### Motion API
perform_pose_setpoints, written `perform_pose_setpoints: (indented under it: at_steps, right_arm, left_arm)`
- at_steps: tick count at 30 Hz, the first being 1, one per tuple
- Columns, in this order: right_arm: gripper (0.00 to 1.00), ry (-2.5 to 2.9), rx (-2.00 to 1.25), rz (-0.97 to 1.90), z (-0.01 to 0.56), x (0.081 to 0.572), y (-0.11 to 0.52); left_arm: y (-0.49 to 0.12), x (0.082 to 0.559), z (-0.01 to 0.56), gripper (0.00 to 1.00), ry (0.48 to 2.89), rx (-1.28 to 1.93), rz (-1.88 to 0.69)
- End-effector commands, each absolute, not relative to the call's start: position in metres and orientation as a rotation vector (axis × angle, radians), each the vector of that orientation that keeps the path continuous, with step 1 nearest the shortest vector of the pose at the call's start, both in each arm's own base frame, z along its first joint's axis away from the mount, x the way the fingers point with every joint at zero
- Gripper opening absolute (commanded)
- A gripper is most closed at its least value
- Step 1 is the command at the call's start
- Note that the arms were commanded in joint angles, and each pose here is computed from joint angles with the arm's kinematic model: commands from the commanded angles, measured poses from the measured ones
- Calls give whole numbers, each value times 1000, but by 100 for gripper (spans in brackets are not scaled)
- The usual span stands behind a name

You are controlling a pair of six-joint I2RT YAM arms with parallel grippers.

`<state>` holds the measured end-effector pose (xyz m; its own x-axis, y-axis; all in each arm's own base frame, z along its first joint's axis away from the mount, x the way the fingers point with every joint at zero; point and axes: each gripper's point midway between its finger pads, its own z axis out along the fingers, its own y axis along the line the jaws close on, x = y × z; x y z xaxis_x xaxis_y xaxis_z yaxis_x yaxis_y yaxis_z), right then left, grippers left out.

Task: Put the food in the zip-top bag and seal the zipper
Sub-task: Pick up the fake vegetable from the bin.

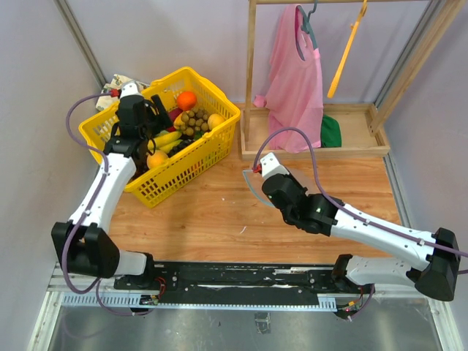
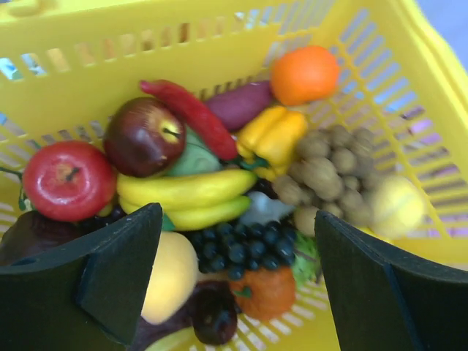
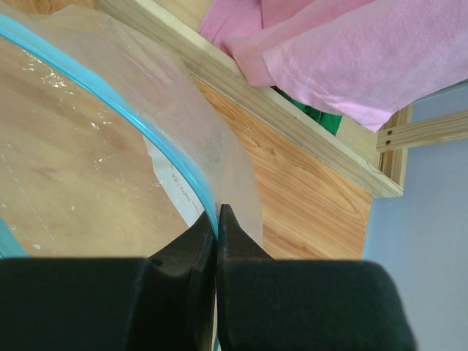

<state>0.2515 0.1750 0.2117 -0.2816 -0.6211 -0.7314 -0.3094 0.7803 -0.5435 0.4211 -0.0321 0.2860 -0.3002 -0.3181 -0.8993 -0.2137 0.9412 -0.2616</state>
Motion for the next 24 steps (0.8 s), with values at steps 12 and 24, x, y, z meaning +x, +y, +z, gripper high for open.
perform_pose_setpoints:
  at_steps: [12,24]
  right_arm:
    - [1,1866,-704,-305,219,255,179]
    - [1,1869,-712,-306,216,255,179]
  left_arm:
    - [54,513,235,71,1802,-609,39]
    - [61,550,226,59,1799,-561,31]
